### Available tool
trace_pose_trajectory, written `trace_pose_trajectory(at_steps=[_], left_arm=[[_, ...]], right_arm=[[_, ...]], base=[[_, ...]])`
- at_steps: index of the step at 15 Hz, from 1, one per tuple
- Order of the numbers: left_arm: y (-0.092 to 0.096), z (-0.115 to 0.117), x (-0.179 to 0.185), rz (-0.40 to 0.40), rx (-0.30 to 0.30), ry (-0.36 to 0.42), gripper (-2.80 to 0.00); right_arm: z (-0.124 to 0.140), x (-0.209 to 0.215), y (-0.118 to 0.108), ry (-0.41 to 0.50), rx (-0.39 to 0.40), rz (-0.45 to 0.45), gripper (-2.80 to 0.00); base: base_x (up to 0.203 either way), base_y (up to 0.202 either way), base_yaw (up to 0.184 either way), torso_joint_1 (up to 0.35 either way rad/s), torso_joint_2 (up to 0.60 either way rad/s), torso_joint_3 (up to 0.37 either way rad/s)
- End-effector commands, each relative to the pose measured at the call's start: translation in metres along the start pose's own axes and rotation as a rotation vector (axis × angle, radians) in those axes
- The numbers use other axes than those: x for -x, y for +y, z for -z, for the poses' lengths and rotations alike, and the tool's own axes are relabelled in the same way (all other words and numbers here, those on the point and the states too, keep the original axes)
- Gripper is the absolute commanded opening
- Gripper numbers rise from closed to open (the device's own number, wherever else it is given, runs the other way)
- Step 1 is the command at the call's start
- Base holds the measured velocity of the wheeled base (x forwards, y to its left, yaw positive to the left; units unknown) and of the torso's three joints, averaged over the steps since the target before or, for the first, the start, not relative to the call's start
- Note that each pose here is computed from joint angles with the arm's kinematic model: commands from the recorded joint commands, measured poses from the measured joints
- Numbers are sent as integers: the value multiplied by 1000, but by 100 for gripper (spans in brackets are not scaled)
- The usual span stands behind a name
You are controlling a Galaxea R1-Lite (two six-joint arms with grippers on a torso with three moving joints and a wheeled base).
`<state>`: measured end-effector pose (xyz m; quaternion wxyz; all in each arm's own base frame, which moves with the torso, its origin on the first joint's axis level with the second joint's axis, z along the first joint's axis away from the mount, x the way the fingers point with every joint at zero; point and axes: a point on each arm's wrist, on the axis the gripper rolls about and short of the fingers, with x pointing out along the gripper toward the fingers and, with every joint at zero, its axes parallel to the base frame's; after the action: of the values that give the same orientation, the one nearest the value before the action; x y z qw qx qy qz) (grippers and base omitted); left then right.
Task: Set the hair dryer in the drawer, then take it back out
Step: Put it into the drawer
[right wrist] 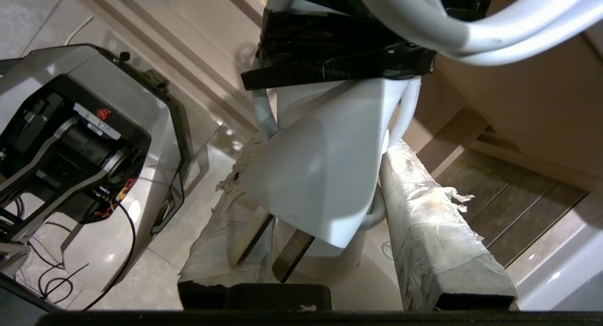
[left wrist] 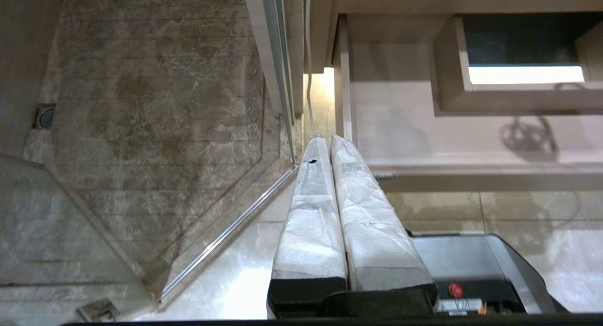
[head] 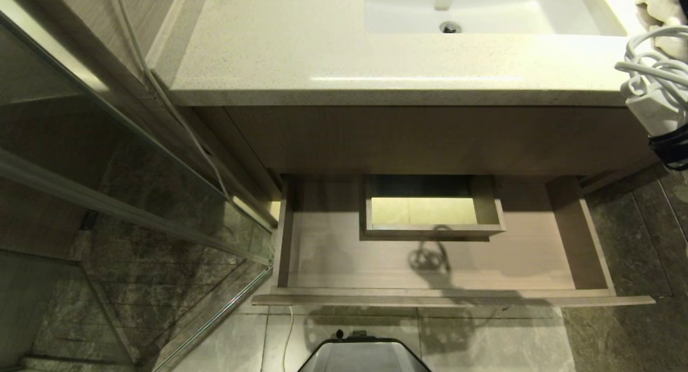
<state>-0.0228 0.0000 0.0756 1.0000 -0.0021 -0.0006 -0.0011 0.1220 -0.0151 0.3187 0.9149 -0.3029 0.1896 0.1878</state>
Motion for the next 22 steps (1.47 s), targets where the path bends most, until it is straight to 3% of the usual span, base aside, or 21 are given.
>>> trace_pose_trajectory(at_steps=[1,9,22], left_arm=[[0,0,0,1,0,1,-280],[0,0,0,1,0,0,-280],[0,0,0,1,0,1,-280]], right_arm=[[1,2,2,-1,2,-1,-280],[8,2,8,10,-26,16,-280],[30,3,24,45,-52,48,-280]], base=[[0,0,0,-272,2,-283],[0,0,0,-250,-13,-254],[0,0,0,-261,427,158]])
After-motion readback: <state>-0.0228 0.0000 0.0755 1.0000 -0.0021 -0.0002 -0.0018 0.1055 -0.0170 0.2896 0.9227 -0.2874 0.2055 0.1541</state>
